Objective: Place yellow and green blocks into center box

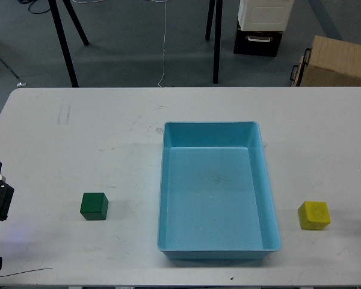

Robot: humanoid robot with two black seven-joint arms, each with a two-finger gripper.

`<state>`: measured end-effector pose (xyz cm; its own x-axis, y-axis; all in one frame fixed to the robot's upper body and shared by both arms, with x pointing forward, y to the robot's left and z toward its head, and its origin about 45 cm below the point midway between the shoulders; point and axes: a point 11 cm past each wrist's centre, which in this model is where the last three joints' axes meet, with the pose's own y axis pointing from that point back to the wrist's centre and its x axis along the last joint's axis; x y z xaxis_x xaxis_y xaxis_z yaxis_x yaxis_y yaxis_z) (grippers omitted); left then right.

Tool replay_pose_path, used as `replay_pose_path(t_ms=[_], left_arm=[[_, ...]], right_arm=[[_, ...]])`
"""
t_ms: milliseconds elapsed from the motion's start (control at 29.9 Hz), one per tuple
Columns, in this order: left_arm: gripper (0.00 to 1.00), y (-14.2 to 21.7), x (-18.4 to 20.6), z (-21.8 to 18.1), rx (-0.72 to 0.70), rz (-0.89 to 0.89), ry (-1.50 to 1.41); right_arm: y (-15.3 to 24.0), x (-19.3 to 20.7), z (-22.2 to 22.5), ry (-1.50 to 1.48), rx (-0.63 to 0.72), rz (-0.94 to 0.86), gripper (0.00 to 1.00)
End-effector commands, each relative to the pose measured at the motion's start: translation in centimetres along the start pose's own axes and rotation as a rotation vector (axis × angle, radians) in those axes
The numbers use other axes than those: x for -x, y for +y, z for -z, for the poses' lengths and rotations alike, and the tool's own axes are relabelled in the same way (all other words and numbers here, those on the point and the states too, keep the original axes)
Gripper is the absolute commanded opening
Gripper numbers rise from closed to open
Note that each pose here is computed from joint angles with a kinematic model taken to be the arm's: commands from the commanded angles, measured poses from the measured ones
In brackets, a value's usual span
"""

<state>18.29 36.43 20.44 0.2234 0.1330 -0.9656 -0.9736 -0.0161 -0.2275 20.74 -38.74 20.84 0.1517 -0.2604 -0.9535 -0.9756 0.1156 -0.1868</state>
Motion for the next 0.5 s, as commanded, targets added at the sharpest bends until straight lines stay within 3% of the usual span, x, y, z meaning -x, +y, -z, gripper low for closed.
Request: replay_pose_path(t_ms=[0, 234, 468], left_arm=[[1.0, 0.1, -0.1, 0.0, 0.003, -0.005, 0.001], [1.0, 0.0, -0.1, 0.2, -0.001, -0.002, 0.005], [1.0, -0.2, 0.0, 0.2, 0.001, 0.004, 0.007]], right_arm=[[0.0, 0.1, 0.2, 0.004, -0.004, 0.003, 1.0], [-0.6, 0.2, 0.3, 0.041, 0.024, -0.009, 1.0], [-4.9, 1.9, 0.0, 0.46, 0.255, 0.001, 1.0]])
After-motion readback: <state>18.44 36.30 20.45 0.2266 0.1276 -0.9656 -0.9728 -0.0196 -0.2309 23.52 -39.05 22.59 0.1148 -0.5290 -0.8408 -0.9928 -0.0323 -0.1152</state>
